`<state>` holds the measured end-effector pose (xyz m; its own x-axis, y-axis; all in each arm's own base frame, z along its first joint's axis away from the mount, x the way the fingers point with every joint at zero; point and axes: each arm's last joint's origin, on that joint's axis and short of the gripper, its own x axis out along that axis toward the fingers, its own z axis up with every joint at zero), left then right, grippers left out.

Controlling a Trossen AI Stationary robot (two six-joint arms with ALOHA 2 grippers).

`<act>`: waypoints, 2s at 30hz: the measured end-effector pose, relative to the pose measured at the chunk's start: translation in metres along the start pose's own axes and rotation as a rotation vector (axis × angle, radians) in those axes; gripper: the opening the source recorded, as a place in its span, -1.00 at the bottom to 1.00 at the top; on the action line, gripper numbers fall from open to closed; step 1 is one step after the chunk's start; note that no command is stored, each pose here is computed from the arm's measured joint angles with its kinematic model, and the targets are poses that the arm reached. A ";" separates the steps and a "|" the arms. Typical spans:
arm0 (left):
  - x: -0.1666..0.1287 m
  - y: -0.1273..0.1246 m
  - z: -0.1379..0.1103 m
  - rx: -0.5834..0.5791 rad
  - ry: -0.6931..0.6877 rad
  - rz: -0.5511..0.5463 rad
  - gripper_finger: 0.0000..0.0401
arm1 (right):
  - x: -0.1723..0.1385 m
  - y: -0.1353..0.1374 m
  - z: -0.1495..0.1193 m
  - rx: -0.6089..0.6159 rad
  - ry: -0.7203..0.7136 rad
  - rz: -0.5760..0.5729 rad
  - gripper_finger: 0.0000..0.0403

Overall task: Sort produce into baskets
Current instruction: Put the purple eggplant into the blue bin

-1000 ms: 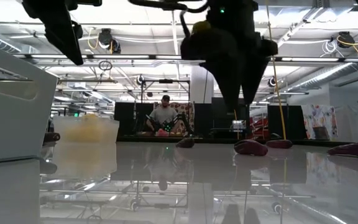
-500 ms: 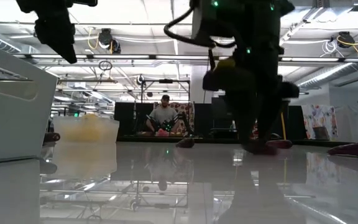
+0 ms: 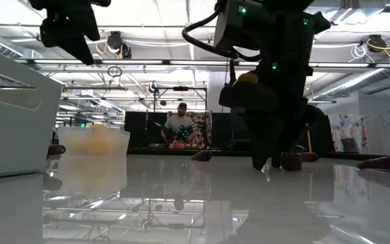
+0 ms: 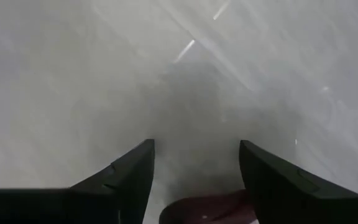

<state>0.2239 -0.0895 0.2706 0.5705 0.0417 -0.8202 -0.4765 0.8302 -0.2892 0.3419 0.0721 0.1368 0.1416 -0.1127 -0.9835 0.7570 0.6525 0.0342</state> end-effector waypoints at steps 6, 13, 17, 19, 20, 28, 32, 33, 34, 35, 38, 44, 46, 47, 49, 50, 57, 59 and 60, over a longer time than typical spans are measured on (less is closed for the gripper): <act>0.000 0.001 0.001 0.003 -0.039 0.029 0.39 | -0.010 -0.001 0.006 -0.034 0.046 -0.030 0.00; 0.005 0.001 0.003 0.053 -0.051 0.064 0.39 | -0.037 -0.002 0.014 0.001 0.089 -0.141 0.02; 0.012 0.000 0.001 0.096 -0.034 0.085 0.39 | -0.041 0.005 0.007 0.065 0.083 -0.123 0.10; 0.017 -0.001 0.000 0.123 -0.020 0.095 0.39 | -0.043 0.006 0.000 0.095 0.088 -0.146 0.14; 0.019 -0.001 0.000 0.135 -0.011 0.098 0.39 | -0.043 0.007 -0.003 0.107 0.089 -0.155 0.16; 0.036 -0.005 -0.005 0.199 0.070 0.113 0.39 | -0.042 0.008 -0.015 0.185 0.029 -0.194 0.27; 0.040 -0.006 -0.007 0.200 0.100 0.104 0.39 | -0.029 0.004 -0.019 0.227 0.023 -0.184 0.27; 0.040 -0.006 -0.007 0.201 0.107 0.100 0.39 | -0.027 0.004 -0.020 0.229 0.024 -0.176 0.27; 0.040 -0.007 -0.008 0.203 0.112 0.095 0.39 | -0.024 0.003 -0.022 0.237 0.030 -0.175 0.27; 0.040 -0.007 -0.008 0.206 0.115 0.092 0.39 | -0.022 0.002 -0.023 0.249 0.035 -0.174 0.27; 0.040 -0.007 -0.009 0.214 0.119 0.088 0.39 | -0.014 0.001 -0.028 0.290 0.030 -0.157 0.27; 0.039 -0.009 -0.011 0.212 0.120 0.083 0.39 | -0.007 0.000 -0.038 0.337 -0.003 -0.124 0.27; 0.039 -0.009 -0.011 0.211 0.120 0.083 0.39 | -0.006 0.000 -0.040 0.341 -0.019 -0.128 0.26; 0.039 -0.009 -0.011 0.210 0.120 0.083 0.39 | -0.005 0.000 -0.041 0.340 -0.024 -0.130 0.25; 0.039 -0.009 -0.011 0.210 0.120 0.083 0.39 | -0.005 0.000 -0.041 0.335 -0.029 -0.132 0.21; 0.039 -0.009 -0.011 0.209 0.120 0.083 0.39 | -0.005 0.000 -0.042 0.329 -0.031 -0.131 0.18; 0.039 -0.009 -0.011 0.201 0.118 0.082 0.39 | -0.004 0.002 -0.041 0.280 -0.030 -0.116 -0.08; 0.039 -0.009 -0.011 0.201 0.118 0.081 0.39 | -0.006 0.005 -0.040 0.239 -0.016 -0.103 -0.16; 0.039 -0.009 -0.011 0.201 0.117 0.082 0.39 | -0.007 0.006 -0.039 0.213 -0.008 -0.099 -0.20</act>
<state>0.2435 -0.1014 0.2360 0.4484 0.0580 -0.8920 -0.3686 0.9211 -0.1254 0.3207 0.1058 0.1375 0.0640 -0.1746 -0.9826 0.8851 0.4648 -0.0250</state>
